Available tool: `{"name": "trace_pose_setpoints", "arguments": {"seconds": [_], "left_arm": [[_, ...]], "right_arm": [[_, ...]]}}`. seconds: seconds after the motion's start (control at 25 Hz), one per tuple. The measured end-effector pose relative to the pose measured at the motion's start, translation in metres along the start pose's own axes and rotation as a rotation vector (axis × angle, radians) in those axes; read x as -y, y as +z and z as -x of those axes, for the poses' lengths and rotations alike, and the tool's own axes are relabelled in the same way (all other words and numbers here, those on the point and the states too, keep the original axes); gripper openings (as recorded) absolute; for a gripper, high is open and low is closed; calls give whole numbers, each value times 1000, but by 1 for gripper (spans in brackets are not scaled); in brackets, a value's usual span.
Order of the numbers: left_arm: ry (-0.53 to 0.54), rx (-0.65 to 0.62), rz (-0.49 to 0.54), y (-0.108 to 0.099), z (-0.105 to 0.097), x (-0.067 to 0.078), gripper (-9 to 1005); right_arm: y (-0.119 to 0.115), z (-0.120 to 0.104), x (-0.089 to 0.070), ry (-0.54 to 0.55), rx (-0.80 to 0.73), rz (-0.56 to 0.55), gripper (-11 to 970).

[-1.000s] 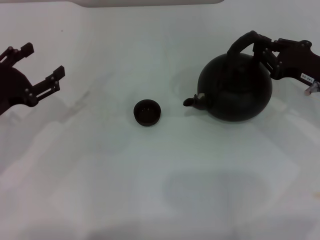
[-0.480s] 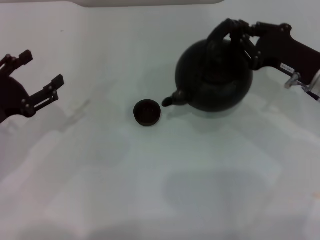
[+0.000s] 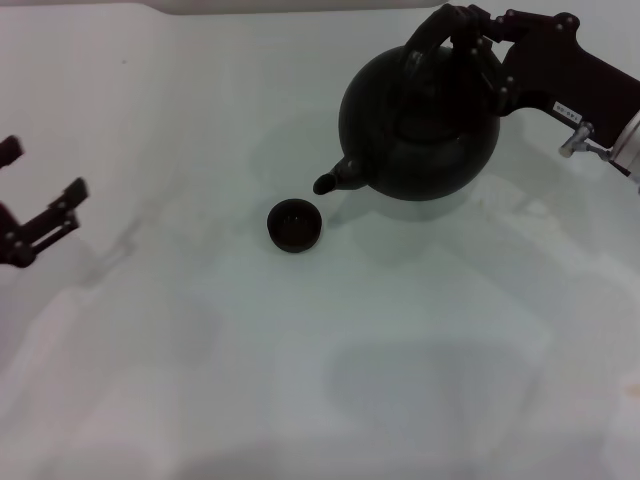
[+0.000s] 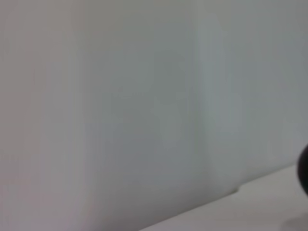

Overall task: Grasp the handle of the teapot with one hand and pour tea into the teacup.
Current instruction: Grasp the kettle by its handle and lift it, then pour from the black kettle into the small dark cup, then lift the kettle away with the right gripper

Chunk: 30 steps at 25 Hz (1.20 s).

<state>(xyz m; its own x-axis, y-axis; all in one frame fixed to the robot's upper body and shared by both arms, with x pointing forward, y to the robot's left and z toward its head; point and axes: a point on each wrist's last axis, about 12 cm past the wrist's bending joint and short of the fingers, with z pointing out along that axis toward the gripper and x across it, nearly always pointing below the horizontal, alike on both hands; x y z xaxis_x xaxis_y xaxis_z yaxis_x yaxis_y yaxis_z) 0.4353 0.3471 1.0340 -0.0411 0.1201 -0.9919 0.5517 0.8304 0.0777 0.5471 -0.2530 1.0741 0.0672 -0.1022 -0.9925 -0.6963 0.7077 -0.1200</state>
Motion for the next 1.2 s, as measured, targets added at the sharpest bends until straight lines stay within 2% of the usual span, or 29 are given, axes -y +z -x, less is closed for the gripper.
{"name": "trace_pose_setpoints", "arguments": {"seconds": [0.16, 0.52, 0.72, 0.96, 1.2], "left_arm": [[-34, 4, 70, -17, -9, -2, 861], [-49, -6, 90, -22, -14, 1, 861], [-50, -5, 89, -21, -14, 1, 861], [-33, 2, 83, -16, -13, 0, 861], [-25, 11, 74, -11, -11, -2, 861]], "right_arm": [[0, -2, 2, -22, -22, -22, 139], [12, -1, 9, -141, -101, -79, 135], [12, -1, 9, -153, -106, -82, 132], [13, -2, 2, -157, -115, -69, 132], [19, 3, -11, -224, -155, -72, 133]]}}
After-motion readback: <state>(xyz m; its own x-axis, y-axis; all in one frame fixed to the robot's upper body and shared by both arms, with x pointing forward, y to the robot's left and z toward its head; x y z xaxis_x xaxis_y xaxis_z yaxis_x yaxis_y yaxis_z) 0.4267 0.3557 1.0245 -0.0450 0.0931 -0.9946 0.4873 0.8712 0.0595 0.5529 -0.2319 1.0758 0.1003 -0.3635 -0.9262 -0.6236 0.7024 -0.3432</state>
